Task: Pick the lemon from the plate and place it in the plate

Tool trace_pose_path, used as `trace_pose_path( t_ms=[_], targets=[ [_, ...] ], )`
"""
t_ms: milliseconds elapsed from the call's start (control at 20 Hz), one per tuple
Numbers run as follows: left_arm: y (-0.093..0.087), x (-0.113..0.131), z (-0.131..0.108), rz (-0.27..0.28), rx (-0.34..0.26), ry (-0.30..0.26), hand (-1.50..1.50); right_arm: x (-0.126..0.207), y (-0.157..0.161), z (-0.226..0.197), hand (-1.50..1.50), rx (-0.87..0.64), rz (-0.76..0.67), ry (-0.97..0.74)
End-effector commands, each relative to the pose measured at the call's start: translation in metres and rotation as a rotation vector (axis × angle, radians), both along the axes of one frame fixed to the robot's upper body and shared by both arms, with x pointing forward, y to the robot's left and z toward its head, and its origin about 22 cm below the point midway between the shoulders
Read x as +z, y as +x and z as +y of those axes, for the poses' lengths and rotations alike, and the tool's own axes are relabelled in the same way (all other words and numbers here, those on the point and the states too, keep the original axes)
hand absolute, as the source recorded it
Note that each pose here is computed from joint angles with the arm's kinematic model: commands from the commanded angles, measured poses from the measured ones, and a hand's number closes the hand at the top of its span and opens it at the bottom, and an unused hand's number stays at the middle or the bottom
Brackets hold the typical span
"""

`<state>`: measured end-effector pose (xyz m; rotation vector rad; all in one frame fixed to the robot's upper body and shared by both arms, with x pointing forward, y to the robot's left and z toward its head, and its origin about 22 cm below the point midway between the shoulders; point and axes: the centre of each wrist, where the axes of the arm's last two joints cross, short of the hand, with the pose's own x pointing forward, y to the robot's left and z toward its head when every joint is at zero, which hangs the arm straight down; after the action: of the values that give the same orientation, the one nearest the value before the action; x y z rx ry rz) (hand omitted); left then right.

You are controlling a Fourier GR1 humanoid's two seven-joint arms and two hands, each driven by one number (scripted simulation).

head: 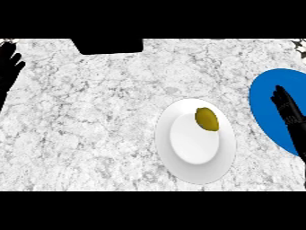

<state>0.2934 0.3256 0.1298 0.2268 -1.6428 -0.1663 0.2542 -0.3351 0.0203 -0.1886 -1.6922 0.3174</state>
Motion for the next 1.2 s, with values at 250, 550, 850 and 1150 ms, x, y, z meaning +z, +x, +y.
trace_pose_path(
  t_ms=[250, 550, 850, 1150],
  targets=[
    [0.004, 0.026, -0.063, -0.191, -0.342, 0.066, 0.00, -0.057, 0.021, 0.050, -1.50, 0.408, 0.667, 0.088],
    [-0.002, -0.008, -0.094, -0.117, -0.462, 0.054, 0.00, 0.054, 0.094, 0.061, -1.50, 0.709, 0.465, -0.644],
    [-0.003, -0.040, -0.100, -0.119, -0.403, 0.052, 0.00, 0.064, 0.136, 0.122, -1.50, 0.834, 0.412, -0.821],
    [-0.004, -0.037, -0.066, -0.116, -0.368, 0.050, 0.00, 0.079, 0.169, 0.169, -1.50, 0.884, 0.588, -0.913]
  ],
)
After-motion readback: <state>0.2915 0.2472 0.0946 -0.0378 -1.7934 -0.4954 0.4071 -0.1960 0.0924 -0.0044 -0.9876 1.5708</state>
